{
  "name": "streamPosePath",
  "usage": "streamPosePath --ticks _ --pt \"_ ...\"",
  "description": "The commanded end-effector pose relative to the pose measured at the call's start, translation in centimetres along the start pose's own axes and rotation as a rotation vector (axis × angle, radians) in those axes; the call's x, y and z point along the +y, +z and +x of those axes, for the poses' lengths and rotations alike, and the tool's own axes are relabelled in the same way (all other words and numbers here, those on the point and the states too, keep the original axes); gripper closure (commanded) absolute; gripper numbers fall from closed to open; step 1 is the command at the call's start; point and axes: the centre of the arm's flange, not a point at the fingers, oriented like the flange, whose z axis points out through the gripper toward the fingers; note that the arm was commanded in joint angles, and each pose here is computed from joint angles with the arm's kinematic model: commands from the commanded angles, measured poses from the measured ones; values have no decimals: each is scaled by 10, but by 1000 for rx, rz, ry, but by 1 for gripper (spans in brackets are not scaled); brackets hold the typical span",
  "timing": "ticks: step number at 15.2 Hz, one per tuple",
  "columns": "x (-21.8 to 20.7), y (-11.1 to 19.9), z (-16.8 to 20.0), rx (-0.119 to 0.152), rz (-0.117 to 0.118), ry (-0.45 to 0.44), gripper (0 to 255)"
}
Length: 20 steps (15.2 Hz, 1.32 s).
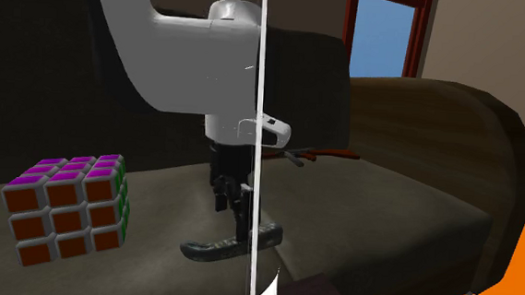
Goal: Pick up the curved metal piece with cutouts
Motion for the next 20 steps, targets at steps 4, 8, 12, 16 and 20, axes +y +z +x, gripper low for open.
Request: streamPosePath --ticks 4,8,12,16,20 --pt "1 32 1 5 8 66 0" --pt "3 56 1 5 8 66 0" --pt "3 56 0 5 8 66 255" --pt "3 56 0 5 8 66 255" --pt "3 56 1 5 8 66 255"
